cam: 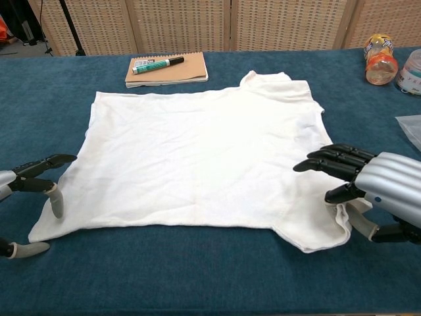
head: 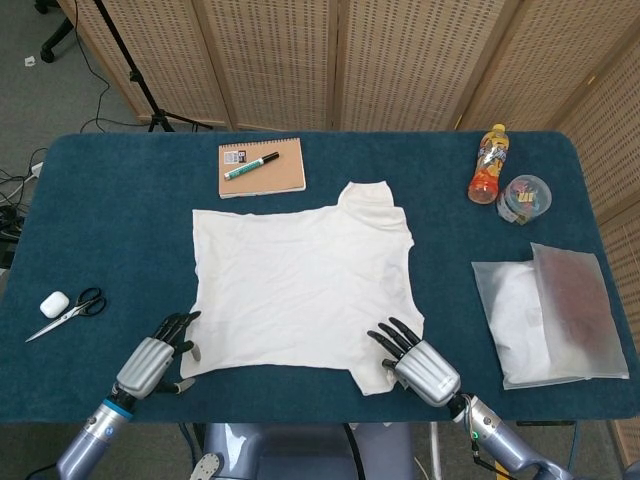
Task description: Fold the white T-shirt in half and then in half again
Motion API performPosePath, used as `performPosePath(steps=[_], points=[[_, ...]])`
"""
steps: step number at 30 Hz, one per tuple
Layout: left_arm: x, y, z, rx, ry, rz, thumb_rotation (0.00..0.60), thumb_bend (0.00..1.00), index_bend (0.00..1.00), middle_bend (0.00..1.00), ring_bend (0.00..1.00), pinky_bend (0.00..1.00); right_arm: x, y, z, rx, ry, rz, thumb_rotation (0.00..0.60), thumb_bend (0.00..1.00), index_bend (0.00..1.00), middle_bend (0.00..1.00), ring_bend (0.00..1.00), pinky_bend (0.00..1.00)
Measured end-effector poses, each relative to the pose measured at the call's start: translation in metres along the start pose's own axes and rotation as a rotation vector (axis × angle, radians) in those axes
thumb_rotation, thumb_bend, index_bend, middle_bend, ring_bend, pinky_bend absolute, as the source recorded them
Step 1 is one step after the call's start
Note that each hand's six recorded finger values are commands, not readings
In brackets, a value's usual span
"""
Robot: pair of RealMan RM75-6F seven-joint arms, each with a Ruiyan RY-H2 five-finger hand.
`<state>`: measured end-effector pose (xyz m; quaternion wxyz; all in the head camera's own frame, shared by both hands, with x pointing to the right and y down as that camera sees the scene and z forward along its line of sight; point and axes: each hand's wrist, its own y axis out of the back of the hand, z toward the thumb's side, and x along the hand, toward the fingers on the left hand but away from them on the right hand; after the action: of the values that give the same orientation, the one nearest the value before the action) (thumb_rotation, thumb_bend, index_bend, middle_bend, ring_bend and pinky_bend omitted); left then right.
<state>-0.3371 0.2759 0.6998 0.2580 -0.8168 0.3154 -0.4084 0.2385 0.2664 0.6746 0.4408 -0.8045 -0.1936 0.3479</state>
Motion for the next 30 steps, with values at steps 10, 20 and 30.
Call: performPosePath(steps=[10, 20, 30], points=[[-0.001, 0.002, -0.003, 0.003, 0.007, -0.001, 0.6, 0.54, 0.56, 0.0, 0.0, 0.0, 0.0, 0.003, -0.001, -0.008, -0.003, -0.009, 0.6, 0.65, 0.63, 0.11, 0.0, 0.03], [-0.002, 0.009, -0.013, -0.002, 0.037, 0.004, 0.6, 0.56, 0.56, 0.0, 0.0, 0.0, -0.001, 0.004, -0.001, -0.012, -0.005, -0.01, 0.6, 0.64, 0.63, 0.11, 0.0, 0.03], [0.0, 0.007, -0.01, -0.014, 0.04, 0.002, 0.6, 0.57, 0.7, 0.0, 0.0, 0.0, -0.001, 0.005, -0.002, -0.016, -0.007, -0.012, 0.6, 0.65, 0.63, 0.11, 0.0, 0.03]])
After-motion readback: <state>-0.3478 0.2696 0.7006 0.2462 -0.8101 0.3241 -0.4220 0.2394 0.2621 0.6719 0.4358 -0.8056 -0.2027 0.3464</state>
